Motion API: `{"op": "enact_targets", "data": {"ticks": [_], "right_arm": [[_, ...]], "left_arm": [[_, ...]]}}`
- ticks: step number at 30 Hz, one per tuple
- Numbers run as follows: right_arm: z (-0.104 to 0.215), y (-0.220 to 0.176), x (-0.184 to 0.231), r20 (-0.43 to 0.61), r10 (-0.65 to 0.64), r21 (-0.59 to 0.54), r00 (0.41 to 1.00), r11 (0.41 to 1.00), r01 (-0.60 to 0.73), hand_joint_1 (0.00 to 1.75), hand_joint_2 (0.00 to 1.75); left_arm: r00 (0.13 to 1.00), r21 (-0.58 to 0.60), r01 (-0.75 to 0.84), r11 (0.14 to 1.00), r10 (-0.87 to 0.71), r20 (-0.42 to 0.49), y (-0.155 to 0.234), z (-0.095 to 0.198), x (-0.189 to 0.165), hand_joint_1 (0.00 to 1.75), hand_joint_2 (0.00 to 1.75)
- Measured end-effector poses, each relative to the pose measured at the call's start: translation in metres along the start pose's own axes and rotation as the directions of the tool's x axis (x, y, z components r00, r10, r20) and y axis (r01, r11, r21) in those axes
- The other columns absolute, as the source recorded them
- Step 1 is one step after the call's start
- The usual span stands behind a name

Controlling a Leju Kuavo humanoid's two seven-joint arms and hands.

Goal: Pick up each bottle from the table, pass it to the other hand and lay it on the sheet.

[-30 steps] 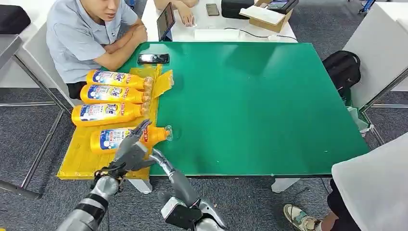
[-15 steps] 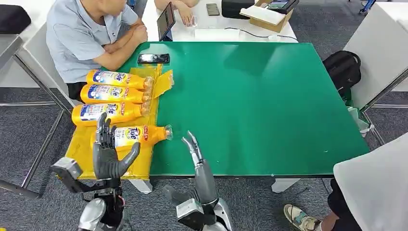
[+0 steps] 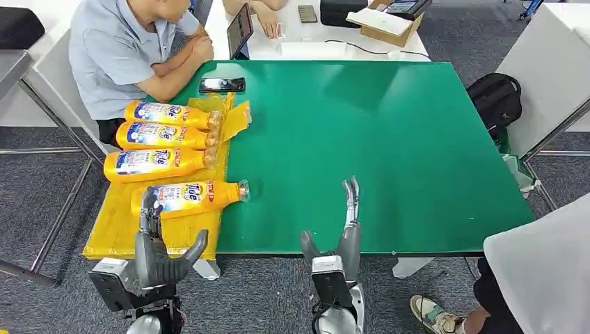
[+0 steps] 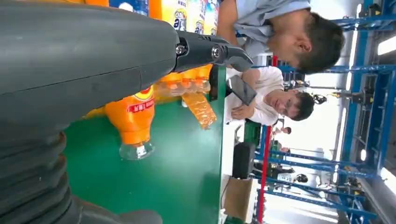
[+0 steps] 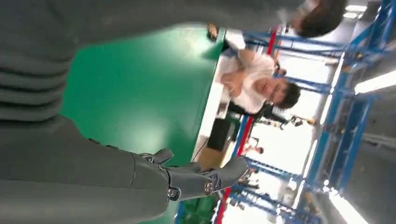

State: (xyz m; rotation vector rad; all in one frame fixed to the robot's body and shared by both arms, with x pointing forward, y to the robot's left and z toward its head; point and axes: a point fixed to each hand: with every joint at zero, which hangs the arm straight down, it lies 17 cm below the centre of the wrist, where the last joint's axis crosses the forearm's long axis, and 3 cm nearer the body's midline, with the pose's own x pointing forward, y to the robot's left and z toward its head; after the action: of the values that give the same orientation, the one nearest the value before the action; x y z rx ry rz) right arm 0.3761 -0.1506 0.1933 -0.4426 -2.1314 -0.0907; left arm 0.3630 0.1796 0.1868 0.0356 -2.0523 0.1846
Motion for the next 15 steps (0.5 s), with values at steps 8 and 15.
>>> {"op": "enact_targets", "data": {"ticks": [8, 15], "right_arm": [[0.006, -0.018, -0.034, -0.149, -0.087, -0.106, 0.985, 0.992, 0.071, 0.00, 1.75], [0.011, -0.016, -0.041, -0.189, -0.133, -0.121, 0.973, 0.986, 0.111, 0.00, 1.75]], "left_arm": [[1.000, -0.042, 0.029, 0.999, -0.029, 0.008, -0.016, 0.010, 0.002, 0.00, 1.75], [1.000, -0.076, 0.022, 0.997, -0.023, -0.010, -0.029, 0.016, -0.002, 0.00, 1.75]]}}
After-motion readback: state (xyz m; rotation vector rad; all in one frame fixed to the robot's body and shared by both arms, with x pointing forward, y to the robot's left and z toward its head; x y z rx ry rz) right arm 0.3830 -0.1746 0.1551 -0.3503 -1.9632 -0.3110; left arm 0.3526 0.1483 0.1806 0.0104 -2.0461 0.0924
